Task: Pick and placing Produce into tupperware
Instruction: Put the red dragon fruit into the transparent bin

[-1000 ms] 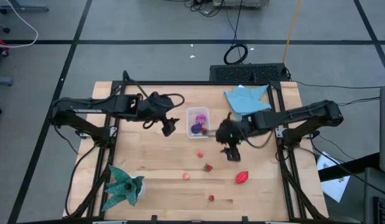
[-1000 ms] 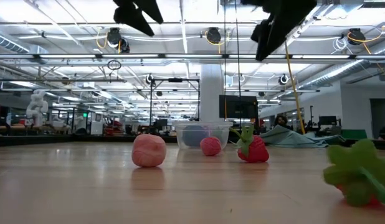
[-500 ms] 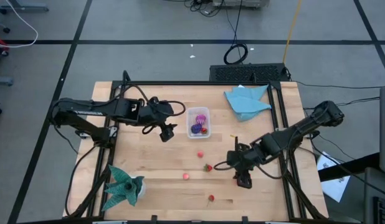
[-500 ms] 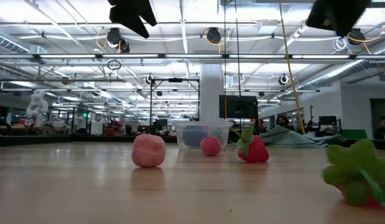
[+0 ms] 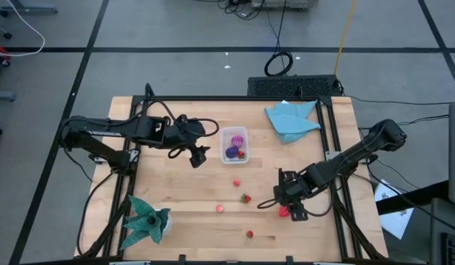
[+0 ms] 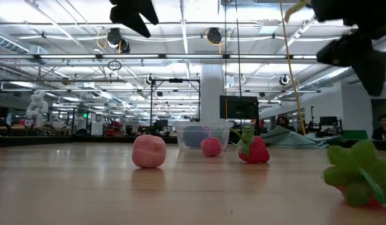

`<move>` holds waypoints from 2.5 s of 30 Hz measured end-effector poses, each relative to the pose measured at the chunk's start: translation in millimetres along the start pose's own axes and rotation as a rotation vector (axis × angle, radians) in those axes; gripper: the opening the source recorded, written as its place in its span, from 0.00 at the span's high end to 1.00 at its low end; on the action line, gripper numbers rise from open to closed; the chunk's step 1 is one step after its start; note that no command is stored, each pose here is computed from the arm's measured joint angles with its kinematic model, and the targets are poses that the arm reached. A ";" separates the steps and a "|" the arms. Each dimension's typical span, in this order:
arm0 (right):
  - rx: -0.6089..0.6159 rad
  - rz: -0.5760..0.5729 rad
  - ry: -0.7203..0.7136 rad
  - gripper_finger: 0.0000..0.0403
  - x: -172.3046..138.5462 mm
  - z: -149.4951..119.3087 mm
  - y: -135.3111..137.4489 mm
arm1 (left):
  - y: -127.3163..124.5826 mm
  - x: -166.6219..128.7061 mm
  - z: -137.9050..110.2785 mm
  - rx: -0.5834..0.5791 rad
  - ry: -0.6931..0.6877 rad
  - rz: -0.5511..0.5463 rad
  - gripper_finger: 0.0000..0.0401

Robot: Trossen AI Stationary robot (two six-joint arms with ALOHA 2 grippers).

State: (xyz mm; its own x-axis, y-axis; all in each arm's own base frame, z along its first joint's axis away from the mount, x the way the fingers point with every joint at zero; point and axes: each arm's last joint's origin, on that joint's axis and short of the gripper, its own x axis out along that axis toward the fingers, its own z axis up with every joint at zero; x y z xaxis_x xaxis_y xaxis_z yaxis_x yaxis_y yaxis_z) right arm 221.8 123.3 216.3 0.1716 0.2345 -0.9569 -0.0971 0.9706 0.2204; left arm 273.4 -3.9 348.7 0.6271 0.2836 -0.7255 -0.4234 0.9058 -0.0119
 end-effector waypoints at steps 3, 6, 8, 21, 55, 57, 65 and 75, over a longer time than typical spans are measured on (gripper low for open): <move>-0.048 0.030 0.029 0.44 8.8 -5.8 -2.6 | -0.3 0.1 1.0 -0.007 -0.010 -0.003 0.26; -0.120 0.037 0.025 0.44 10.9 -6.5 -3.1 | -0.3 0.0 1.1 -0.032 -0.010 -0.003 0.26; -0.156 0.040 0.017 0.44 10.9 -5.8 -2.8 | -0.3 0.1 1.0 -0.047 -0.011 -0.003 0.25; -0.310 0.047 -0.003 0.44 10.9 -4.2 -2.1 | -0.3 0.0 1.1 -0.092 -0.010 -0.004 0.25; -0.264 0.030 -0.066 0.37 10.7 1.1 -0.8 | -0.4 0.1 1.0 -0.187 -0.008 -0.007 0.25; -0.237 0.031 -0.065 0.37 10.7 1.1 -0.8 | -0.4 0.1 1.0 -0.187 -0.008 -0.007 0.25; -0.257 0.074 -0.029 0.36 18.0 -5.2 -2.9 | -0.4 0.0 1.0 -0.187 -0.009 -0.007 0.25; -0.317 0.076 -0.036 0.32 34.3 -14.3 -9.4 | -0.4 0.1 1.0 -0.192 -0.009 -0.007 0.25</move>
State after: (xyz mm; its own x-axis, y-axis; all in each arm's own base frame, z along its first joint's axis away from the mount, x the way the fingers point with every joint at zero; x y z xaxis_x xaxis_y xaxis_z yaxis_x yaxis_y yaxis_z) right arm 214.5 121.4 178.7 0.1864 0.3126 -0.9314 -0.4101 0.8862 0.2154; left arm 274.2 -3.9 349.4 0.6356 0.2810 -0.7191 -0.5355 0.8314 -0.1485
